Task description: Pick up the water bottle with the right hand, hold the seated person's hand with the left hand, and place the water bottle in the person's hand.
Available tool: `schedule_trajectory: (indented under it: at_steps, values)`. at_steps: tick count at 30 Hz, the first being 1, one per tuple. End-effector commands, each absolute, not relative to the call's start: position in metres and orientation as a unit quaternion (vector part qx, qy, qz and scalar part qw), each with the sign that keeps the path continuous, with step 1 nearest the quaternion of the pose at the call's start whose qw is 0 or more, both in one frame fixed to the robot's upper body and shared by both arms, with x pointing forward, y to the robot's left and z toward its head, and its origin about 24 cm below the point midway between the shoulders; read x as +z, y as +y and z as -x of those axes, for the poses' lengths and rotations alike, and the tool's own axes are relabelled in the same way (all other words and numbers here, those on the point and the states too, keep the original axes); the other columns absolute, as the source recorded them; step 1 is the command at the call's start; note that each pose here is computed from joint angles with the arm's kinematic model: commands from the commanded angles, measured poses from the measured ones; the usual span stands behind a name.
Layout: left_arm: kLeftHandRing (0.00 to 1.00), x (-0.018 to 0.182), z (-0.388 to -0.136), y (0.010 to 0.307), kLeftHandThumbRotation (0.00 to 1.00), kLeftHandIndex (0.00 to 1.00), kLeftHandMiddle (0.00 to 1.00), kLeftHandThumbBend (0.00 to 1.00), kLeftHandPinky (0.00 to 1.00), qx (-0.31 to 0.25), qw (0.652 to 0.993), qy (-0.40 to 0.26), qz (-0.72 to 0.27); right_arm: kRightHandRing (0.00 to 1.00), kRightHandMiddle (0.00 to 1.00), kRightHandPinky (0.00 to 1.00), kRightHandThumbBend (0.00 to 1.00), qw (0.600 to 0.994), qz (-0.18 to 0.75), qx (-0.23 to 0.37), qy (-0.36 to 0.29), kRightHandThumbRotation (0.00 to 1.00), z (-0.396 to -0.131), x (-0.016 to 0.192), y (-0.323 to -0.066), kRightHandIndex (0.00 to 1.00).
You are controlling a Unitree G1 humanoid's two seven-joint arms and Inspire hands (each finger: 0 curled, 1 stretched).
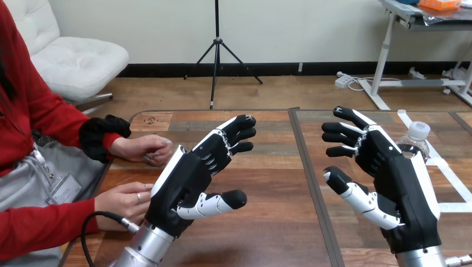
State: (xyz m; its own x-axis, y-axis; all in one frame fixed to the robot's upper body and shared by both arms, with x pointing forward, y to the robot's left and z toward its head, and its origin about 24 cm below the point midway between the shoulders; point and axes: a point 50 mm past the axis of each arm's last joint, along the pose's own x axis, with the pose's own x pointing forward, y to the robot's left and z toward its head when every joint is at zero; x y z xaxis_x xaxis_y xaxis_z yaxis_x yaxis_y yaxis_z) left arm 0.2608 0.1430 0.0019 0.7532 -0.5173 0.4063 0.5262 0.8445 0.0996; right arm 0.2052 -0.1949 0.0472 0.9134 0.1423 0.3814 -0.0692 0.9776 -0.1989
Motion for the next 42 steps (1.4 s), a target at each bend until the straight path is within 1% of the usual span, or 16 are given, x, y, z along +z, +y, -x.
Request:
schedule_trajectory:
  at_steps: [1,23,31,42]
  values:
    - [0.90,0.0091,-0.2682,0.1447,0.51,0.88,0.91,1.00,0.85,-0.272,0.935,-0.228,0.016,0.76,0.77,0.67,0.79,0.962,0.091,0.057,-0.249,0.53,-0.2107,0.0648,-0.1895,0.84]
    - [0.91,0.0077,-0.2676,0.1422,0.50,0.89,0.92,1.00,0.87,-0.277,0.934,-0.224,0.020,0.76,0.77,0.66,0.81,0.965,0.078,0.044,-0.246,0.50,-0.2084,0.0607,-0.1903,0.83]
    - [0.91,0.0076,-0.2682,0.1416,0.49,0.89,0.92,1.00,0.87,-0.279,0.934,-0.222,0.022,0.75,0.77,0.65,0.81,0.964,0.086,0.039,-0.247,0.51,-0.2075,0.0610,-0.1918,0.83]
    - [0.91,0.0079,-0.2681,0.1408,0.49,0.89,0.92,1.00,0.87,-0.278,0.934,-0.224,0.019,0.76,0.77,0.65,0.82,0.965,0.085,0.034,-0.245,0.51,-0.2061,0.0617,-0.1938,0.83]
